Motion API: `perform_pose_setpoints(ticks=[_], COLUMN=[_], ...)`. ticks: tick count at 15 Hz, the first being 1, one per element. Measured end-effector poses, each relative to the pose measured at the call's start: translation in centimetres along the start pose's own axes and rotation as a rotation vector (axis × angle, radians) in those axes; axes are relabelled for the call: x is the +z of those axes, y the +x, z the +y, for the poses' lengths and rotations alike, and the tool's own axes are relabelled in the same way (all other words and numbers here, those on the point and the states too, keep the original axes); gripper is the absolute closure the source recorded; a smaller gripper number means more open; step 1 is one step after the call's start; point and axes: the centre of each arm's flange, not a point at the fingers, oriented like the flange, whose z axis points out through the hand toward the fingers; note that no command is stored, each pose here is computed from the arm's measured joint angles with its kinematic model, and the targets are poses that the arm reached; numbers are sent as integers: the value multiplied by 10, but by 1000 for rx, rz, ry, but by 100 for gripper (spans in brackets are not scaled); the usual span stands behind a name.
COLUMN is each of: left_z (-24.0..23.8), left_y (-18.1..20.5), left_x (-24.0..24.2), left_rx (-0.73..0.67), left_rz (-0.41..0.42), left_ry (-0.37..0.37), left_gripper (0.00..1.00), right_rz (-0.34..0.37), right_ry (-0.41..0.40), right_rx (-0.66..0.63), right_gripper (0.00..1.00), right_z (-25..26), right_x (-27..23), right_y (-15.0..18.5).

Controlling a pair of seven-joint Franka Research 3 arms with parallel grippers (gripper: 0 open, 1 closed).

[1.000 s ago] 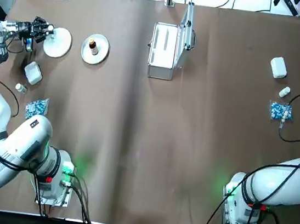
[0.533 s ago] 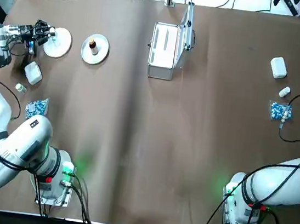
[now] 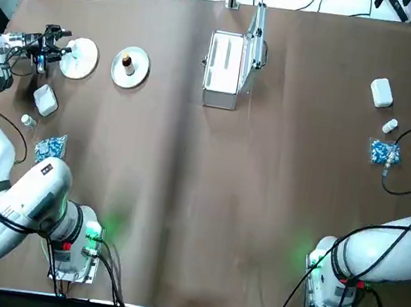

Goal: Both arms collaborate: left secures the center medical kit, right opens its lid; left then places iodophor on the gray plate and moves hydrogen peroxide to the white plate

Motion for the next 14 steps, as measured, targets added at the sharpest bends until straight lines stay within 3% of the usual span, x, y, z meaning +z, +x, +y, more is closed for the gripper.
perform_pose_setpoints(ticks=[2, 6, 9, 10, 14], left_z=[4, 22, 37, 46, 53], left_y=[-7, -66, -131, -168, -229], left_x=[-1, -14, -1, 26, 95], left_rx=[13, 100, 185, 238, 326], left_rz=[2, 71, 167, 223, 327], left_ry=[0, 32, 126, 198, 364], left_gripper=[1, 0, 0, 0, 0], right_rz=[0, 1, 13, 30, 41], right_ry=[0, 0, -1, -3, -3], right_rx=[0, 0, -1, -1, -1], right_gripper=[1, 1, 1, 1, 1], right_z=[0, 0, 0, 0, 0], right_x=[0, 0, -1, -3, -4], right_y=[0, 0, 1, 3, 4])
